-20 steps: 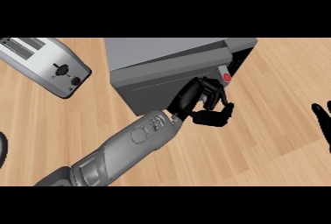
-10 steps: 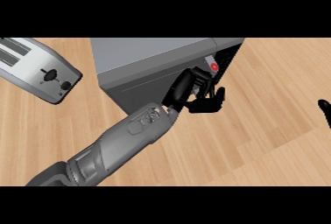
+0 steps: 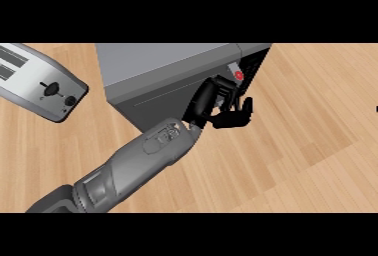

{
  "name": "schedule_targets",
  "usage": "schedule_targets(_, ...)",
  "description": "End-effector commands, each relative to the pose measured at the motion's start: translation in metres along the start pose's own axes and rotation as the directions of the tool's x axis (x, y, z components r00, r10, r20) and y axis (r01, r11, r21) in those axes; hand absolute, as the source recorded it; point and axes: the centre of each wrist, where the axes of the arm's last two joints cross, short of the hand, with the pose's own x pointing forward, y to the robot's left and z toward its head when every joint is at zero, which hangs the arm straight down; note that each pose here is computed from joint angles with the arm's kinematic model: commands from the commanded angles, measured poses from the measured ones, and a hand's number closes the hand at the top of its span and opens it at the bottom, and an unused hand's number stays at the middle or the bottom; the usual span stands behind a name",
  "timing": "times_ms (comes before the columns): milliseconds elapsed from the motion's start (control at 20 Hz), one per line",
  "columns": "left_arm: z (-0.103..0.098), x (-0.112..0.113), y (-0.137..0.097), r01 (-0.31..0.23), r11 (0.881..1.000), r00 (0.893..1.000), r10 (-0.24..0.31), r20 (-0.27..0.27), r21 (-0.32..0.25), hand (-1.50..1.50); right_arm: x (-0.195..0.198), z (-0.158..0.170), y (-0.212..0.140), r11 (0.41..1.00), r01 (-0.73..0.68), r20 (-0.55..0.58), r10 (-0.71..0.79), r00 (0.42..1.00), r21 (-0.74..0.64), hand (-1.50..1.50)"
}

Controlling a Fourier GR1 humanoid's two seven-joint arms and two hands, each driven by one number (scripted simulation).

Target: Pick up the milk, place it into the microwave and close the microwave

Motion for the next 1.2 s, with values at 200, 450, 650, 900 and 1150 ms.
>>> schedule_targets(200, -0.019, 0.026, -0.022, -0.006, 1.000, 0.998, 0.008, 0.058, -0.028, 1.50, 0.013, -0.009, -0.014, 0.999, -0.043, -0.002, 0.043, 0.999, 0.014, -1.50)
schedule_targets(450, -0.015, 0.021, -0.024, 0.003, 1.000, 0.998, -0.003, 0.063, -0.009, 1.50, 0.018, -0.014, -0.018, 0.998, -0.054, -0.005, 0.054, 0.999, 0.026, -1.50)
schedule_targets(650, -0.018, 0.026, -0.024, -0.002, 1.000, 0.997, 0.002, 0.075, 0.006, 1.50, 0.015, -0.012, -0.021, 1.000, -0.021, -0.005, 0.021, 1.000, 0.015, -1.50)
schedule_targets(900, -0.016, 0.024, -0.025, 0.004, 1.000, 0.996, -0.006, 0.084, 0.020, 1.50, 0.021, -0.017, -0.026, 1.000, -0.017, 0.009, 0.017, 1.000, 0.025, -1.50)
schedule_targets(1150, -0.016, 0.024, -0.025, 0.000, 1.000, 0.996, -0.003, 0.086, 0.031, 1.50, 0.023, -0.020, -0.027, 0.999, -0.009, -0.001, 0.009, 1.000, 0.041, -1.50)
